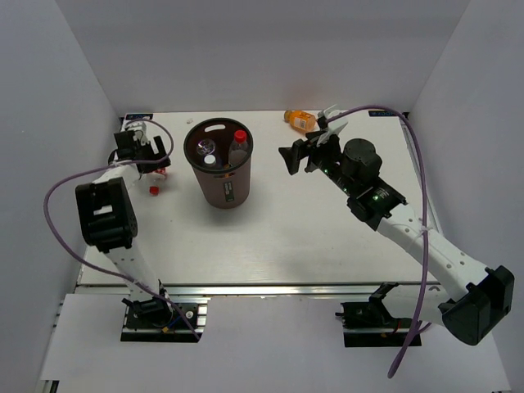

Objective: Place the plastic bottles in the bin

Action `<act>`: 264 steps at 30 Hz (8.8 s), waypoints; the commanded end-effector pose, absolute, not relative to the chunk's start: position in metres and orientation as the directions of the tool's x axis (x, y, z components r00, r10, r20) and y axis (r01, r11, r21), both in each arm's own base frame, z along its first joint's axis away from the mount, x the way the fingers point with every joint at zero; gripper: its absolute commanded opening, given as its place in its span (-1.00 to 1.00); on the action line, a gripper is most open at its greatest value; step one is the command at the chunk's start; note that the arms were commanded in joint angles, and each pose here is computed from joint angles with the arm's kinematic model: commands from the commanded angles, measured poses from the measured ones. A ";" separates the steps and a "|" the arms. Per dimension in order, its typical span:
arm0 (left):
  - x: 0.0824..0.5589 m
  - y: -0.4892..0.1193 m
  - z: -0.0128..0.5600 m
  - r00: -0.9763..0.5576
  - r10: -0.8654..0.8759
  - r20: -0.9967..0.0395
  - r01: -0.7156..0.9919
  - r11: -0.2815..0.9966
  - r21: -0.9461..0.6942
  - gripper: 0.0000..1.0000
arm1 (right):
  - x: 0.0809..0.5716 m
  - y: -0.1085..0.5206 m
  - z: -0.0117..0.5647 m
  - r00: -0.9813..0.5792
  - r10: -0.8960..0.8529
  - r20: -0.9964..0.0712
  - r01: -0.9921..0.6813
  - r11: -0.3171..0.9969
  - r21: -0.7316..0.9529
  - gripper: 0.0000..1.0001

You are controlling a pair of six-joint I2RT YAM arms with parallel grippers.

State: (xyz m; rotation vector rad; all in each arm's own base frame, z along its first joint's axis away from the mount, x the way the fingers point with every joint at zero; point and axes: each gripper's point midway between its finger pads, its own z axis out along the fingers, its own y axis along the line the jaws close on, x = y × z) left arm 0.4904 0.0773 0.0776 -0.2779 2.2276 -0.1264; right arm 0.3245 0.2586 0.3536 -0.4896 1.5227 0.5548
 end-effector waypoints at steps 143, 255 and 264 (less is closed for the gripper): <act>0.383 -0.076 0.352 0.030 -0.256 -0.966 0.151 0.957 -0.249 0.96 | 0.678 0.234 0.070 -0.391 0.360 -0.847 0.053 0.927 0.370 0.67; 0.319 -0.013 0.305 -0.023 -0.431 -0.902 -0.225 0.881 -0.416 0.96 | 0.384 0.429 0.291 0.561 -0.792 -0.242 -0.537 -0.125 -0.834 0.48; 0.323 -0.014 0.302 -0.035 -0.423 -0.906 -0.228 0.886 -0.405 0.96 | 0.387 0.435 0.306 0.574 -0.773 -0.272 -0.503 -0.071 -0.861 0.79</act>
